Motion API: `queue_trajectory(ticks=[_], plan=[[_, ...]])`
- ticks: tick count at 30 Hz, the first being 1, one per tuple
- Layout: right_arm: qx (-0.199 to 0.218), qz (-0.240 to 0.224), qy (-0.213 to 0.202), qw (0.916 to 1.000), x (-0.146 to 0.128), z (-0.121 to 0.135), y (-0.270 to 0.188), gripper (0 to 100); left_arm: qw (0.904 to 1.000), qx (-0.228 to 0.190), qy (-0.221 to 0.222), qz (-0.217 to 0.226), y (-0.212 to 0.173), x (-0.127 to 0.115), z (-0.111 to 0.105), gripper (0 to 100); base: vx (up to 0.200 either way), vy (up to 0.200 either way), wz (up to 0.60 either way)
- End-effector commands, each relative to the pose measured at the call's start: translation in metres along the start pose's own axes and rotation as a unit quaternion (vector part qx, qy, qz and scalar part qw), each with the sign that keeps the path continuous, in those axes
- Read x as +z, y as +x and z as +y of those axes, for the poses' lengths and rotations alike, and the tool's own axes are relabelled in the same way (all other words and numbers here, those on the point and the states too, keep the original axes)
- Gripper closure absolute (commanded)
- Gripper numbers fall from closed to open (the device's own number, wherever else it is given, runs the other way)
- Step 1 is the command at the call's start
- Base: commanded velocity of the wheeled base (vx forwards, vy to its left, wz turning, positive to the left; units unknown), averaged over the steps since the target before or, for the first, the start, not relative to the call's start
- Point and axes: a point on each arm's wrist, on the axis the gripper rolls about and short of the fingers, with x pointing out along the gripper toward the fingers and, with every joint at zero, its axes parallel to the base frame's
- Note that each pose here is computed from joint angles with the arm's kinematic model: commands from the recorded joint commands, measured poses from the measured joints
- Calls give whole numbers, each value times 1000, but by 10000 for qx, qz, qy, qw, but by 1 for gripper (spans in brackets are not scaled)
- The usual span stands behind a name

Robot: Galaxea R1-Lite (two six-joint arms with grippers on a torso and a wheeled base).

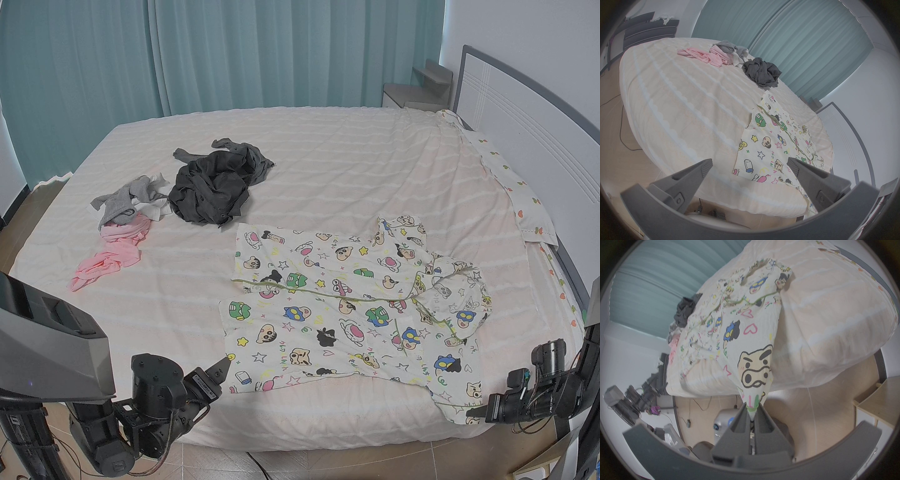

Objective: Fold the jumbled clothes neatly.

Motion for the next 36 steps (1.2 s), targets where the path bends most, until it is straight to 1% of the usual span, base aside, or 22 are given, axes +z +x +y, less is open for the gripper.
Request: queue_trajectory(ticks=[1,2,5,9,11,12,13,15,17,19,20,22,25,26,28,29,30,31,33,36], plan=[[-199,365,-70,9991,-11,-5,2,100,10000,33,14,20,1,-1,1,0,0,0,0],[-238,349,-61,9991,-11,-6,2,0,10000,43,13,19,1,-1,2,0,0,0,0],[-265,313,-61,9991,-10,-6,1,0,10000,38,11,15,2,-1,1,0,0,0,0],[-288,107,14,9995,-6,-9,-5,0,9999,109,53,101,4,-5,4,0,0,0,0],[-284,-57,37,9996,-3,-11,-8,0,9998,95,54,145,4,-6,5,0,0,0,0],[-285,-246,48,9993,2,-12,-10,0,9998,63,3,198,4,-6,5,0,0,0,0],[-288,-339,54,9990,4,-13,-10,0,9997,34,-36,242,4,-6,4,0,0,0,0],[-297,-670,102,9973,11,-17,-13,0,9983,-131,-266,511,5,-6,4,0,0,0,0],[-169,-863,206,9959,15,-17,-13,0,9933,-365,-521,966,6,-4,6,0,0,0,0],[-15,-973,294,9948,17,-14,-12,0,9878,-498,-570,1362,6,-5,7,0,0,0,0],[27,-996,323,9945,18,-13,-13,0,9866,-518,-567,1439,7,-6,7,0,0,0,0],[113,-1021,435,9938,19,-9,-12,0,9853,-286,-486,1615,15,-14,13,0,0,0,0],[147,-1038,468,9934,20,-8,-12,0,9859,-157,-495,1589,30,-16,15,0,0,0,0],[157,-1053,459,9933,20,-8,-12,0,9864,3,-511,1563,39,-14,19,0,0,0,0],[168,-1058,441,9933,20,-7,-11,0,9862,75,-448,1593,42,-15,21,0,0,0,0],[182,-1042,420,9935,20,-6,-11,0,9856,201,-269,1655,52,-19,23,0,0,0,0],[182,-1042,420,9935,20,-6,-11,0,9856,201,-269,1655,52,-19,23,0,0,0,0],[195,-1030,419,9936,20,-5,-10,0,9873,249,-164,1563,60,-18,22,0,0,0,0],[210,-1039,449,9934,20,-5,-11,0,9899,224,-151,1394,69,-17,16,0,0,0,0],[228,-1055,490,9929,20,-5,-11,0,9906,186,-127,1348,77,-16,9,0,0,0,0]])
